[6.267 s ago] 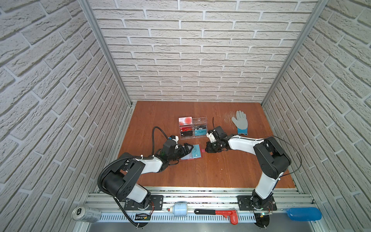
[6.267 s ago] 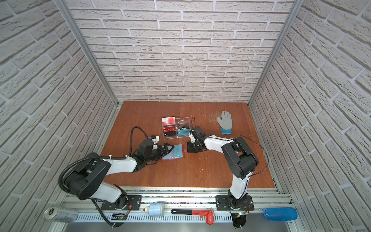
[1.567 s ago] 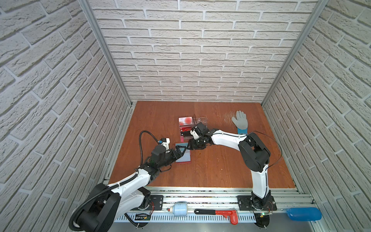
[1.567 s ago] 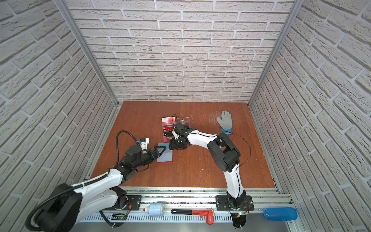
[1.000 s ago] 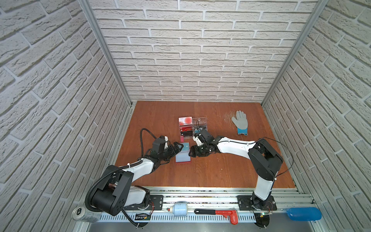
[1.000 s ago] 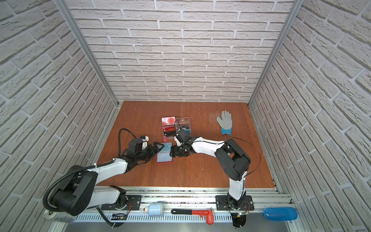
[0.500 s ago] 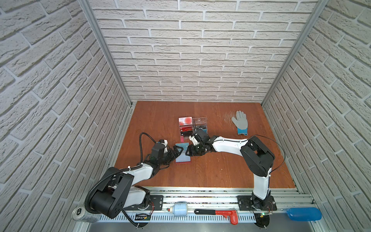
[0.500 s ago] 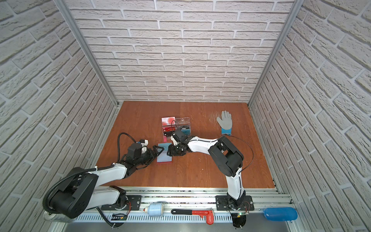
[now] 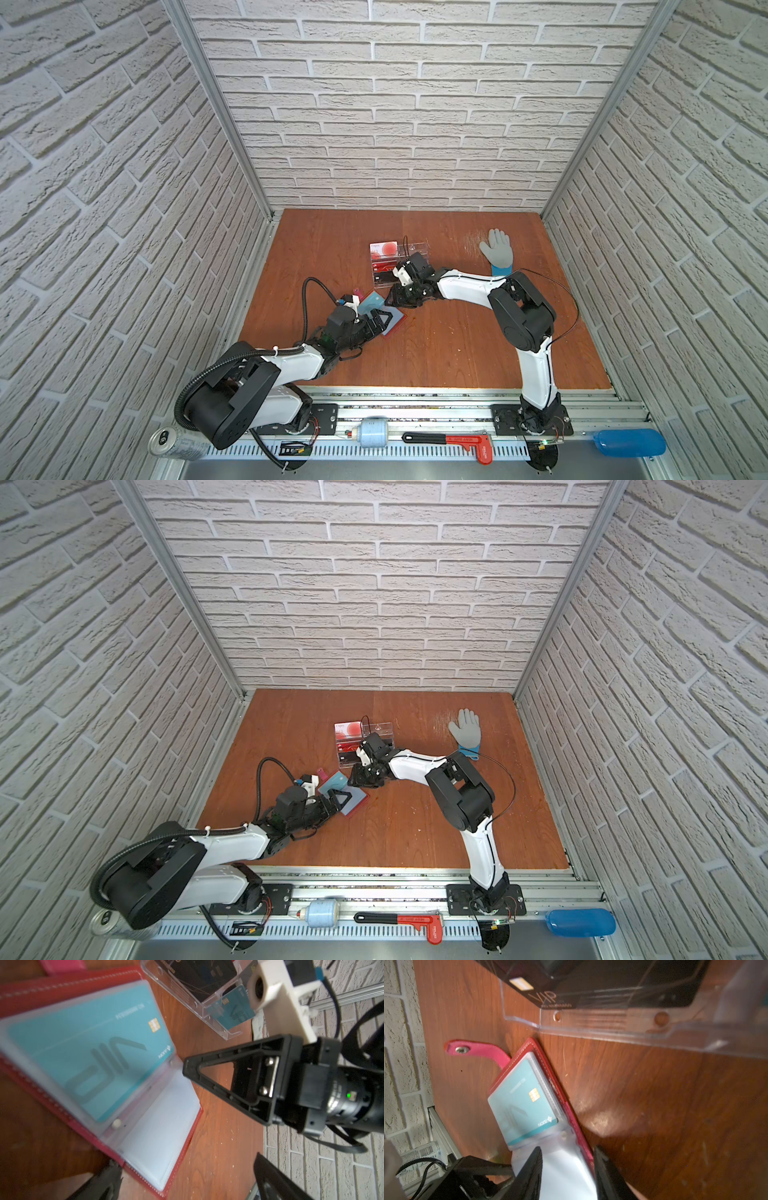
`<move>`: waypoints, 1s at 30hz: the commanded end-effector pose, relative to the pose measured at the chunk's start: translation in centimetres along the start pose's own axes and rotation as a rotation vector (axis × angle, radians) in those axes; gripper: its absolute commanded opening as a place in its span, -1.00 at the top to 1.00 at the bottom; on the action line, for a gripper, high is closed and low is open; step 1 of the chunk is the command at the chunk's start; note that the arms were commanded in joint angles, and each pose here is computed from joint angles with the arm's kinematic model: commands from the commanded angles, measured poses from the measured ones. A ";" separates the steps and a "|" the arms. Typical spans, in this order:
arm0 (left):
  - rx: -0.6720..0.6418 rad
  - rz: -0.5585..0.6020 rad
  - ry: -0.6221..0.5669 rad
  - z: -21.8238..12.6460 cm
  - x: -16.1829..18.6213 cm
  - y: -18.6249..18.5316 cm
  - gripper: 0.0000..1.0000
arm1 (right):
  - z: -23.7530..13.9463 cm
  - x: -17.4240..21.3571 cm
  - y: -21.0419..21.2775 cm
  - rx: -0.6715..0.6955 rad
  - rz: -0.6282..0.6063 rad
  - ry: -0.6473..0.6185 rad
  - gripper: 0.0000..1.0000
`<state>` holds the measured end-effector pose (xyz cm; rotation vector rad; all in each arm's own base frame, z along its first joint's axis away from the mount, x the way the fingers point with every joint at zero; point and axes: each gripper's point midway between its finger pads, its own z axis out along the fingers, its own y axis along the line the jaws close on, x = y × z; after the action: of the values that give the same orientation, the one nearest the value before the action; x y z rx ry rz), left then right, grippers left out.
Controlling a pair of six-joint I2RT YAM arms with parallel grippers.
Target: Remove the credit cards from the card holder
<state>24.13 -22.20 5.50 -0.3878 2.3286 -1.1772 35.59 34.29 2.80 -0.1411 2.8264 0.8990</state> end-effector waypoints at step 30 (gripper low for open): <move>0.058 0.027 -0.106 -2.4 -10.5 -3.7 -0.96 | -1.8 4.9 2.2 -0.062 -0.020 -0.032 -0.36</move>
<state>30.35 -16.86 11.07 -0.4783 2.2547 -1.1183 29.91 33.30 4.27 -0.1731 2.7972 0.9111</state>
